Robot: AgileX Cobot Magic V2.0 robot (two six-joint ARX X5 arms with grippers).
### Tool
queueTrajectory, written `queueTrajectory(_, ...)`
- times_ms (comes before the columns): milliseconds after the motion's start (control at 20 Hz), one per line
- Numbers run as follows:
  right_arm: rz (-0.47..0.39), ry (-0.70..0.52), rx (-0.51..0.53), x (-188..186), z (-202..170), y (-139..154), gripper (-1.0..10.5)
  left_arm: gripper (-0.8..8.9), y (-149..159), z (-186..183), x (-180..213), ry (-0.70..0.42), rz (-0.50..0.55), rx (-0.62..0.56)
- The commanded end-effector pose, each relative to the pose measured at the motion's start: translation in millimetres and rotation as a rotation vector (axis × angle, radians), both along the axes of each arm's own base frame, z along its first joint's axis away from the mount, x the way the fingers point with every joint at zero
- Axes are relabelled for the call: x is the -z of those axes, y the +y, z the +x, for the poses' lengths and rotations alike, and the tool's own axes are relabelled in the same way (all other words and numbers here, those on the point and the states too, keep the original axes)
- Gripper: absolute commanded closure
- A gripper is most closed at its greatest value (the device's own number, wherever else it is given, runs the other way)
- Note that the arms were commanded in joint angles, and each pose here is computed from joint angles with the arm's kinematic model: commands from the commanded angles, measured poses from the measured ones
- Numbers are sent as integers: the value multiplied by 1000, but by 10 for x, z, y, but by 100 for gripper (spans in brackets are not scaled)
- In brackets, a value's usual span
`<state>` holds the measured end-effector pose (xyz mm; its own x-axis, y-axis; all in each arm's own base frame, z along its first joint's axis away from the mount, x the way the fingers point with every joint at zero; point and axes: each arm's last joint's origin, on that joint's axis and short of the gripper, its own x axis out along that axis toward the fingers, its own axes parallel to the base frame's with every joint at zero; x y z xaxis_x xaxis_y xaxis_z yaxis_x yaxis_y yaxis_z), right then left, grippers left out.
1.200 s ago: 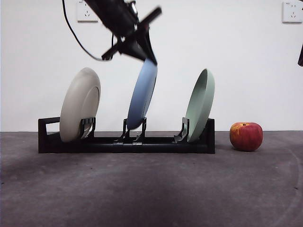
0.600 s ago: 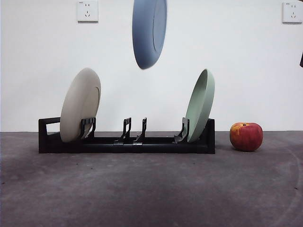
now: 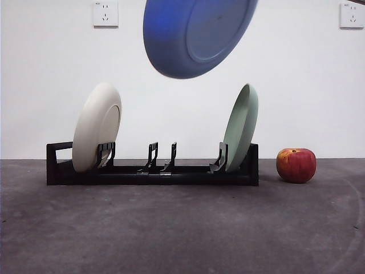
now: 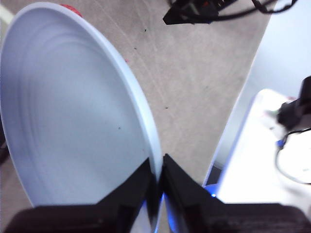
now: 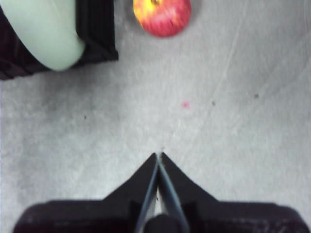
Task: Take the blue plate from the plate rack,put the plate on the table,take the apple from the table,put the apple in the plate
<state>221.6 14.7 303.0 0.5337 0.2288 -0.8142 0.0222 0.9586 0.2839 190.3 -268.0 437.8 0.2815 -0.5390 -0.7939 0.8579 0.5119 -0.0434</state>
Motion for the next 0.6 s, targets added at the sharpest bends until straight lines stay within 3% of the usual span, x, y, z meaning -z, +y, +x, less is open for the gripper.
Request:
queueTrajectory(50, -16, 16, -15, 9, -5, 0, 937, 822, -113, -126, 111, -91, 106, -24)
queueTrajectory(250, -50, 25, -4, 18, -12, -10, 937, 822, -202, -304, 512, -56, 260, -36)
queueTrajectory(400, -73, 17, 8, 15, -6, -17, 937, 822, -203, -332, 924, -98, 442, -129)
queueTrajectory(600, -75, 2, 10, 8, 6, -18, 937, 822, -275, -348, 1356, -86, 463, -152)
